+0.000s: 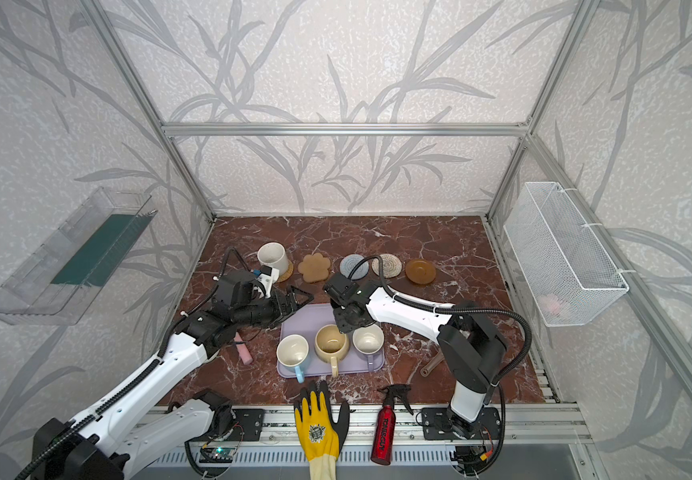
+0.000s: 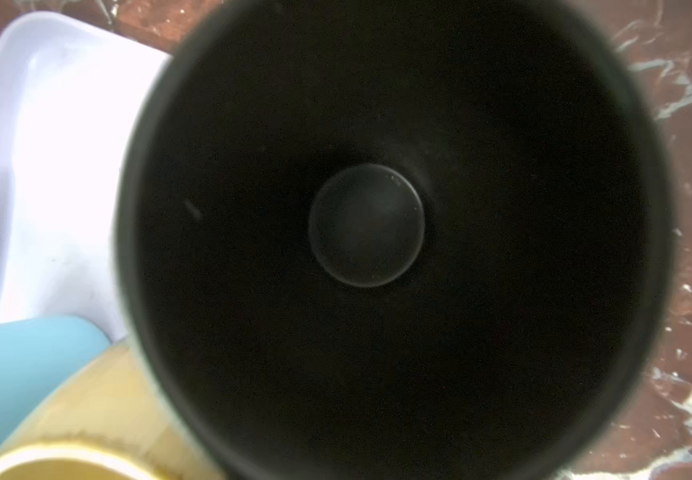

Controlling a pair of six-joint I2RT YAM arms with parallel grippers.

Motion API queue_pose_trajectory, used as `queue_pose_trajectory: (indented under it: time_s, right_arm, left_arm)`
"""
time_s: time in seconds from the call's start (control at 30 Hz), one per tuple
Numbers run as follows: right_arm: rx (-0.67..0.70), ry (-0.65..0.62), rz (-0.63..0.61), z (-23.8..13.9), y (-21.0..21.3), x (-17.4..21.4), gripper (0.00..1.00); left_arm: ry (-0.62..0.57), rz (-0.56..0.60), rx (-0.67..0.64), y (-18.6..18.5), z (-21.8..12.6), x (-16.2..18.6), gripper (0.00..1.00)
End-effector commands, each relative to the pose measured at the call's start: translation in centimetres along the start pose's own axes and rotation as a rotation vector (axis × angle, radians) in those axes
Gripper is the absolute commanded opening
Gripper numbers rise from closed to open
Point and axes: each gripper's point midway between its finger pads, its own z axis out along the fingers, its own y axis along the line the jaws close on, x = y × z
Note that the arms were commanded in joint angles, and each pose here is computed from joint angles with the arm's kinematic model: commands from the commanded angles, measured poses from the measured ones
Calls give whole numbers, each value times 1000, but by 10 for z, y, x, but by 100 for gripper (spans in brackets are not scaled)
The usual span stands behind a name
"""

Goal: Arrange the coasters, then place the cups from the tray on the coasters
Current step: 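Lower the right gripper onto the black mug on the tray and grasp it, then lift the black mug with the right gripper toward the cork paw coaster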

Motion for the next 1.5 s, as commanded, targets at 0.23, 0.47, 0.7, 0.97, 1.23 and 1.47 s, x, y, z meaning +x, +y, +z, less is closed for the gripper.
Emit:
queue_pose_trajectory:
  time_s: [0.23, 0.47, 0.7, 0.97, 1.23, 1.47]
  right_arm:
    - [9, -1, -3, 1, 2, -6, 25]
    - [4, -34, 4, -10, 0, -8, 9]
    - [-27, -88, 18, -30, 0, -13, 3]
    - [-74, -145, 24, -51, 4, -21, 2]
    - [-118, -198, 81, -75, 5, -28, 0]
    - [-173, -221, 143, -95, 11, -34, 0]
  left_arm:
    - [-14, 2, -5, 3, 3, -2, 98]
    - [-17, 10, -4, 1, 2, -3, 98]
    - [-19, 13, -1, 0, 2, -3, 98]
    - [-47, 7, 0, 0, -1, -6, 98]
    - [-76, -12, 65, -12, -5, -10, 99]
    - [-83, -26, 111, -23, -9, -12, 99]
